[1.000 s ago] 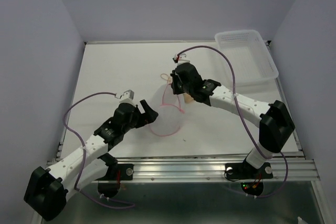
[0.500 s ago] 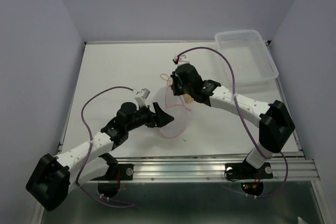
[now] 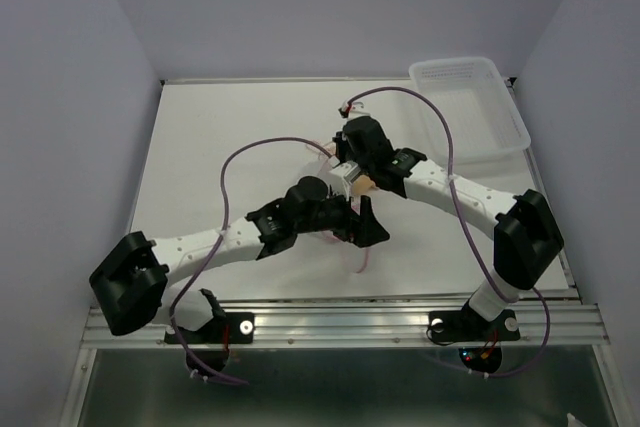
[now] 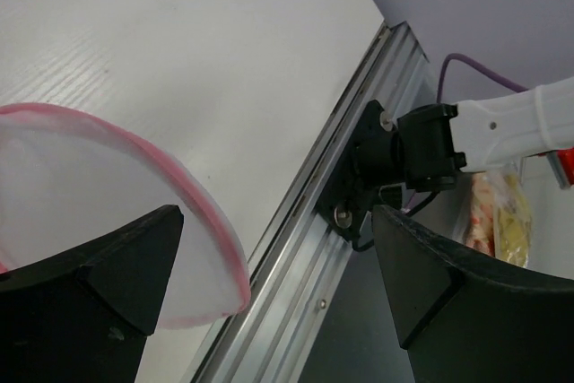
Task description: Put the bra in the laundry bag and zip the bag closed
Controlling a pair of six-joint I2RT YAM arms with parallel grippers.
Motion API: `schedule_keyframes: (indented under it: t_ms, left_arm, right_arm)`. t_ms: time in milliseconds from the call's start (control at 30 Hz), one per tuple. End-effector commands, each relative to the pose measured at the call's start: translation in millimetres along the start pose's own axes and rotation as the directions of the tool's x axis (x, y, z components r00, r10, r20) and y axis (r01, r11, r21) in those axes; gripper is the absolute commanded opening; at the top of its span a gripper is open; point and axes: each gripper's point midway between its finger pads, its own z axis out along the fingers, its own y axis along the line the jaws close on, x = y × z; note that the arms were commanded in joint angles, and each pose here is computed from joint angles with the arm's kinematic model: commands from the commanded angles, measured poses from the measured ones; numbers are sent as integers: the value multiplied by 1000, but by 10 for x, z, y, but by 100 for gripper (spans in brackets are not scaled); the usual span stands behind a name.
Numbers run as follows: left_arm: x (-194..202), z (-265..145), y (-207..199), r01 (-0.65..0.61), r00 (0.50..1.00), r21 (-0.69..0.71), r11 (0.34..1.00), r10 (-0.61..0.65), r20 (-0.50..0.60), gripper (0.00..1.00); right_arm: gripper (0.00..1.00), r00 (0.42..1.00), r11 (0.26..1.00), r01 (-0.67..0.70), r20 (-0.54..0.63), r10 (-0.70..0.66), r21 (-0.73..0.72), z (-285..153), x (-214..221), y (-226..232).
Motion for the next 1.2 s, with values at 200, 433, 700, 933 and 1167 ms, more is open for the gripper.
schedule_keyframes:
  t_ms: [200, 433, 700, 933, 1167]
  left_arm:
    - [-90, 12, 78, -51, 999, -178, 983, 52, 0, 99]
    - [-403, -778, 545, 207, 950, -490, 847, -55, 307, 99]
    - [-51, -1137, 860, 446, 867, -490, 749, -226, 443, 99]
    - [240, -982, 1143, 521, 832, -481, 705, -297, 468, 99]
    - [142, -944, 1593, 637, 743, -438, 635, -352, 569, 90]
  right_arm:
    - [1, 997, 997, -69, 26, 70, -42, -99, -129, -22]
    - [1, 985, 984, -165, 33, 167, -63, -180, -222, -47]
    - [1, 947, 947, -319, 16, 320, -50, -86, -326, -66]
    - [1, 929, 927, -369, 6, 370, -65, 11, -398, 20]
    - [1, 927, 926, -374, -6, 374, -50, -22, -273, -36]
